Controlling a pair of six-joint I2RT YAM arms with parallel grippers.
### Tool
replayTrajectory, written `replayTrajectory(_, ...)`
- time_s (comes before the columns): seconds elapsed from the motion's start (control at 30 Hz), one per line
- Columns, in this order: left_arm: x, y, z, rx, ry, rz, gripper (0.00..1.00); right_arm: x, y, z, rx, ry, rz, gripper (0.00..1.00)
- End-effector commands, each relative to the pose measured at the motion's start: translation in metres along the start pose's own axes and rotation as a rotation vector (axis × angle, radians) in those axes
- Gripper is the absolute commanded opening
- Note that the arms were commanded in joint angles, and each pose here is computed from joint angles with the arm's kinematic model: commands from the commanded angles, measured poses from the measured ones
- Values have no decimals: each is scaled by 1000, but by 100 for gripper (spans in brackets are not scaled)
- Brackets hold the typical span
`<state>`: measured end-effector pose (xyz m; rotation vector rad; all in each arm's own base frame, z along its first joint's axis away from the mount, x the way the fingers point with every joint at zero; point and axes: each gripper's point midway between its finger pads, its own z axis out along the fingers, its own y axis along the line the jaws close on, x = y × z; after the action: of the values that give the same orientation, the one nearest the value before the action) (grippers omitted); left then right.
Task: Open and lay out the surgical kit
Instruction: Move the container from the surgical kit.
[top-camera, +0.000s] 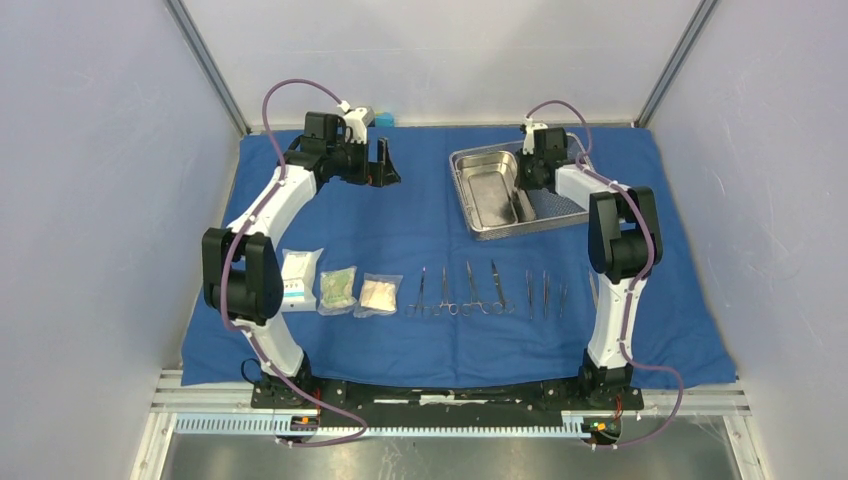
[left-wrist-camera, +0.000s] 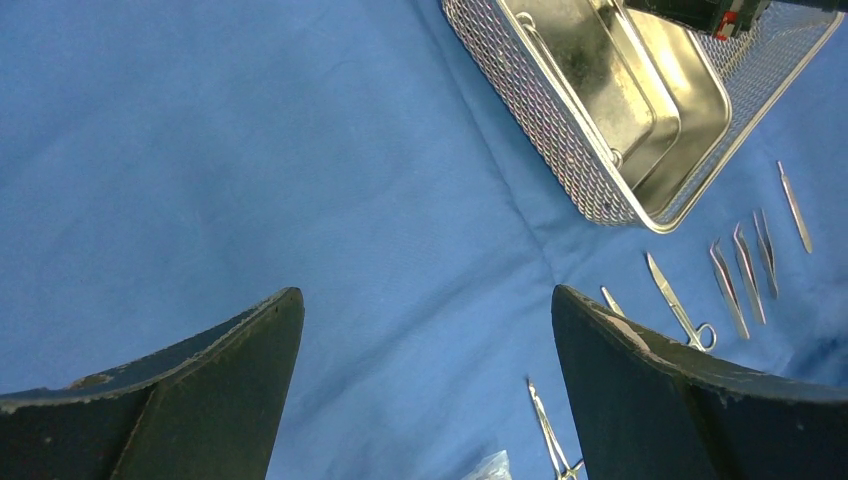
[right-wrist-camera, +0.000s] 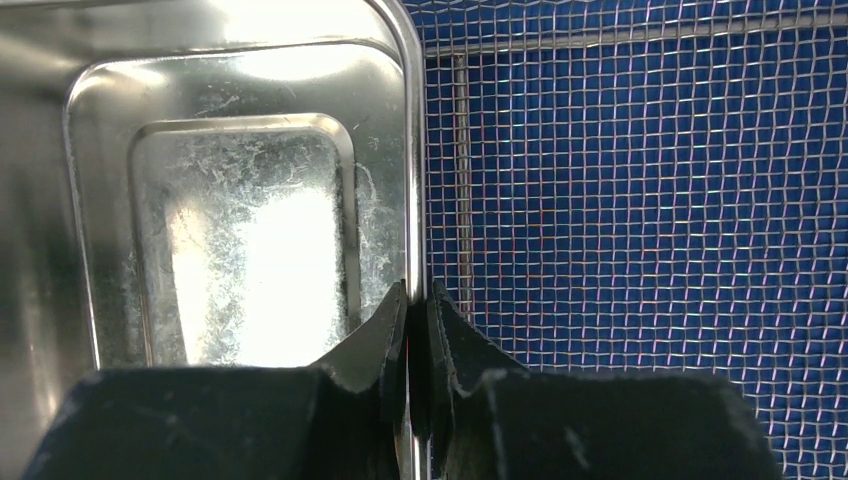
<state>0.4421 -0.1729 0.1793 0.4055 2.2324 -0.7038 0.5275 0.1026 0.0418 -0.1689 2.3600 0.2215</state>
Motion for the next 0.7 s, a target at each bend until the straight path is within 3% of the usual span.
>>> replayTrajectory(0.0,-24,-5,-2,36,-61,-2,100,6,17,-10,4,7,92,14)
replayTrajectory(0.67,-28,-6,-1,43,-69,-28,100,-17,16,30,57,-6,264,7)
